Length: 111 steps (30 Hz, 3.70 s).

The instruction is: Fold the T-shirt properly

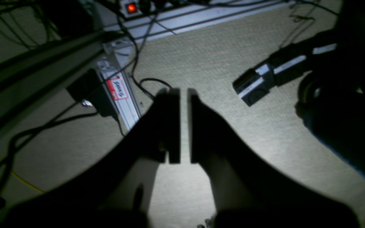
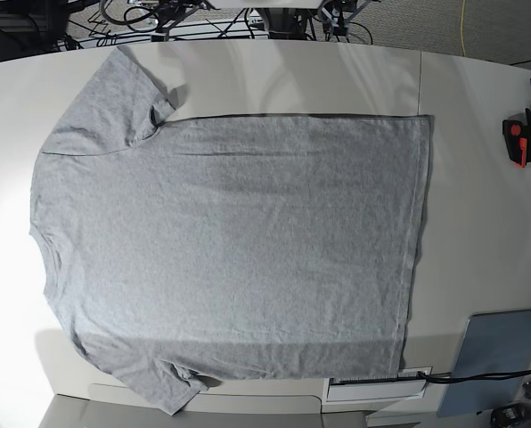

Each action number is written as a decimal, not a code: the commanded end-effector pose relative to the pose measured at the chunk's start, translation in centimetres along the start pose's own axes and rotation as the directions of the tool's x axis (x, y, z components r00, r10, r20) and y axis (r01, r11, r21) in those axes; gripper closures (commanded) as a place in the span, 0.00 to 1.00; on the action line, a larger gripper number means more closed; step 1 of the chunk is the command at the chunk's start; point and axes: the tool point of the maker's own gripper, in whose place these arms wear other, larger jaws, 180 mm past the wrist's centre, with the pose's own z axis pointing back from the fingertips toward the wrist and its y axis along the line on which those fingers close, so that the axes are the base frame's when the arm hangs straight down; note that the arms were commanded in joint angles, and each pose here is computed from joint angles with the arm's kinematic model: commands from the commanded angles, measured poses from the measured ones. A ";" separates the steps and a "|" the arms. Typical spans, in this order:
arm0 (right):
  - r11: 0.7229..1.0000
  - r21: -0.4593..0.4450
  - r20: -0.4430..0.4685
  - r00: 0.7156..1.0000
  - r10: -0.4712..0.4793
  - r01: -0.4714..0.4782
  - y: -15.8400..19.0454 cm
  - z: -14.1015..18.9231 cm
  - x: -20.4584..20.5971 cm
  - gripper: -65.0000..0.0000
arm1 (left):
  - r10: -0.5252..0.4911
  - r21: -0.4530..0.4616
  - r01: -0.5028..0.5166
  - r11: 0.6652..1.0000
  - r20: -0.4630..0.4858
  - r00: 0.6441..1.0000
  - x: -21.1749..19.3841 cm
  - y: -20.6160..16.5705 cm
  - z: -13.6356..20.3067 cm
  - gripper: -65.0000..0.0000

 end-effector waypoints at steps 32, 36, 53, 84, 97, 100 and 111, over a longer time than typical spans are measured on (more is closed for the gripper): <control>0.970 -0.047 0.004 0.971 0.238 -0.237 -7.2 4.2 -4.5 0.92 | 0.003 0.054 -0.007 0.999 0.064 0.998 -2.0 3.5 3.7 0.89; 0.960 -0.065 0.039 0.961 0.275 -0.272 -8.5 5.5 -4.0 0.92 | -0.012 0.044 0.007 0.999 0.111 0.994 -1.8 3.9 5.3 0.89; 0.915 -0.093 0.208 0.891 0.404 -0.393 -11.7 16.2 0.2 0.92 | -0.081 0.061 0.070 0.996 0.212 0.974 -2.3 6.9 15.6 0.89; 0.744 -0.288 0.509 0.562 0.652 -0.603 -7.7 34.8 17.2 0.92 | -0.548 0.265 0.487 0.832 0.529 0.648 15.8 8.6 31.1 0.89; 0.306 -0.564 0.196 0.236 0.952 -0.767 -10.2 35.0 20.4 0.77 | -0.944 0.477 0.831 0.285 0.289 0.158 19.4 9.9 31.7 0.65; 0.286 -0.571 0.157 0.239 0.958 -0.769 -11.0 34.8 20.3 0.66 | -0.956 0.444 0.875 0.194 0.284 0.068 18.7 9.5 31.0 0.65; 0.240 -0.586 0.144 0.192 0.971 -0.774 -11.2 34.6 21.1 0.66 | -0.964 0.444 0.883 0.151 0.262 0.033 20.3 8.0 26.8 0.65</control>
